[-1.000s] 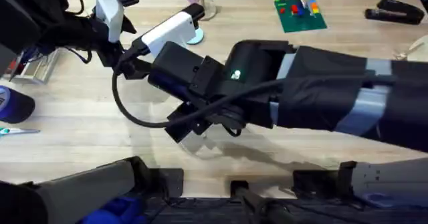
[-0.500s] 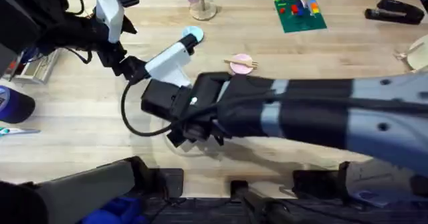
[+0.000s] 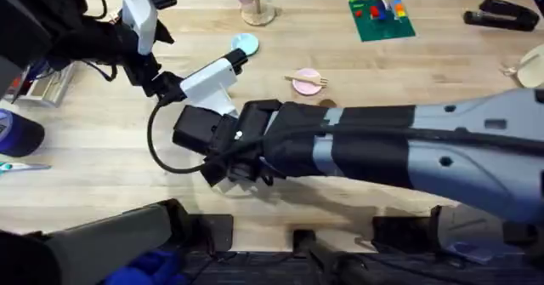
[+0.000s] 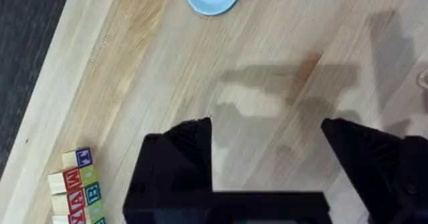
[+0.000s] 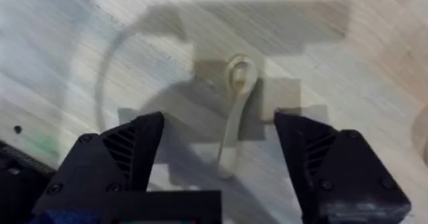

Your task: Pick up a utensil and set it on the pink plate, then put the other utensil in the container.

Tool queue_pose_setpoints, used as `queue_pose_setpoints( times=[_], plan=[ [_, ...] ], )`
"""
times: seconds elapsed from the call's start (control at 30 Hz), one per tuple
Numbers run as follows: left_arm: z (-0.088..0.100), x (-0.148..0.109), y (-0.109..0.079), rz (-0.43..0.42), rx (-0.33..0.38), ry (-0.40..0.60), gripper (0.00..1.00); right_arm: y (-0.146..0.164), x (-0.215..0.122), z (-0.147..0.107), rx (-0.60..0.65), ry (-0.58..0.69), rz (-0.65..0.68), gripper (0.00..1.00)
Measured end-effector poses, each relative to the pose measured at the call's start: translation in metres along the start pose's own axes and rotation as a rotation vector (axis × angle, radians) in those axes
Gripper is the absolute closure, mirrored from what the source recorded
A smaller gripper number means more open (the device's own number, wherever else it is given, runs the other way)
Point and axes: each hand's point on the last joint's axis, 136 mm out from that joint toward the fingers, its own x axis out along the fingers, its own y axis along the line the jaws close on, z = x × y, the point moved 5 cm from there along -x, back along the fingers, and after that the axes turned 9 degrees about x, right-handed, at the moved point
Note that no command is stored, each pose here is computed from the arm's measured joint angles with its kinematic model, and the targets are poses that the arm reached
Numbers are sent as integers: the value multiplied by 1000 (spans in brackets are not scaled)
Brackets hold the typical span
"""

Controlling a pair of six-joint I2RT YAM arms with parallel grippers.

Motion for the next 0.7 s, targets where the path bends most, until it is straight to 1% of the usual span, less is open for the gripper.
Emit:
queue_pose_setpoints(
  times=[0.13,0.2,0.27,0.33,0.53,0.7],
  plan=[
    [0,0,0,0,0,0,8,3,0,-3,26,26,26,32],
    [0,0,0,0,0,0,8,4,0,-4,33,32,31,70],
    [0,0,0,0,1,0,8,4,0,-4,39,35,33,134],
    [0,0,0,0,2,0,8,4,0,-4,44,37,33,235],
    [0,0,0,0,3,0,8,2,0,-6,49,45,25,607],
    [0,0,0,0,3,0,7,-1,0,-6,53,52,14,826]
  ],
)
